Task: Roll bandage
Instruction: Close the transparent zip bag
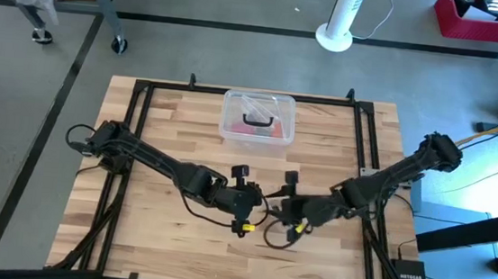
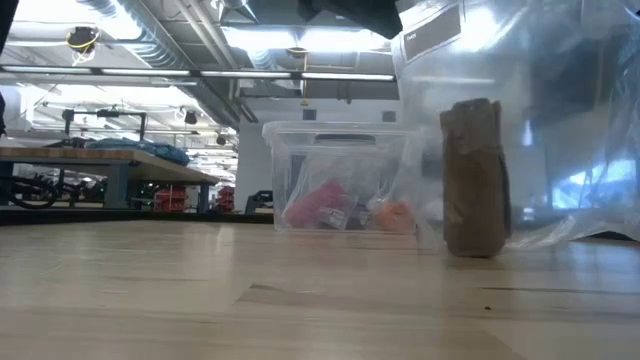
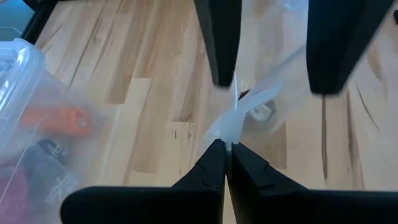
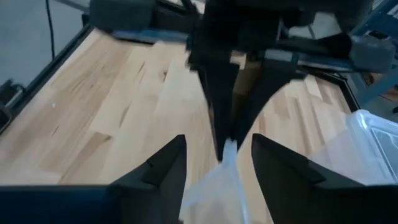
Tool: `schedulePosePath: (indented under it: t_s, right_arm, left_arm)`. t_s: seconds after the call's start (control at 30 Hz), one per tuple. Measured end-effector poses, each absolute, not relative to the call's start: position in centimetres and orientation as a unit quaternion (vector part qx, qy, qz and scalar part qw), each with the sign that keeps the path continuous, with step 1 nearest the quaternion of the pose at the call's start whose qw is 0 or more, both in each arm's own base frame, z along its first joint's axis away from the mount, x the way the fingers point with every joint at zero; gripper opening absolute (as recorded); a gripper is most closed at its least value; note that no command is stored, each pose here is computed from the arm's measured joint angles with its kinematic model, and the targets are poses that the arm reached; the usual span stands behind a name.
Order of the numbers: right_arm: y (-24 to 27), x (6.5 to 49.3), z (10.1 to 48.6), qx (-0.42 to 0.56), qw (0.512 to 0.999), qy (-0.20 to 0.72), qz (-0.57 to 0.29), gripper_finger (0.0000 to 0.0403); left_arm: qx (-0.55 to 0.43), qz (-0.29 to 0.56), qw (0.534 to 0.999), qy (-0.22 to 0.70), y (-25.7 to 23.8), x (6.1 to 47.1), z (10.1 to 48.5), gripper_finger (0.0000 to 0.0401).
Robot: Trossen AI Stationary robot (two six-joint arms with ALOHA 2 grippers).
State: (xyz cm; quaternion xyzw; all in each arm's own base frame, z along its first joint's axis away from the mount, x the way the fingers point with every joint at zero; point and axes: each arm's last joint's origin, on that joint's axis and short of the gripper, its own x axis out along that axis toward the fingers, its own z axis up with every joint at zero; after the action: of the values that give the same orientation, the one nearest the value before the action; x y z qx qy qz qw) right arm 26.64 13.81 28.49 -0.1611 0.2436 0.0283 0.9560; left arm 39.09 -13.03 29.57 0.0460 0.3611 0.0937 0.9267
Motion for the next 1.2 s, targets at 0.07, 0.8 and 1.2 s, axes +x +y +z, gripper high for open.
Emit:
schedulePosePath:
  t_s: [0.07, 0.8, 1.2]
  right_arm:
    - [13.6, 27.3, 28.3, -0.154, 0.959, 0.237, 0.022, 0.0174]
    - [12.5, 28.6, 26.5, -0.146, 0.947, 0.284, 0.022, 0.0036]
    - [13.2, 27.2, 28.4, -0.151, 0.940, 0.304, 0.023, 0.0033]
  left_arm:
    - [0.046, 0.093, 0.927, 0.361, -13.1, 39.1, 29.6, 0.0001]
    - [0.058, 0.084, 0.928, 0.358, -13.5, 39.0, 29.6, 0.0001]
    - [0.067, 0.082, 0.931, 0.349, -13.8, 39.0, 29.9, 0.0000]
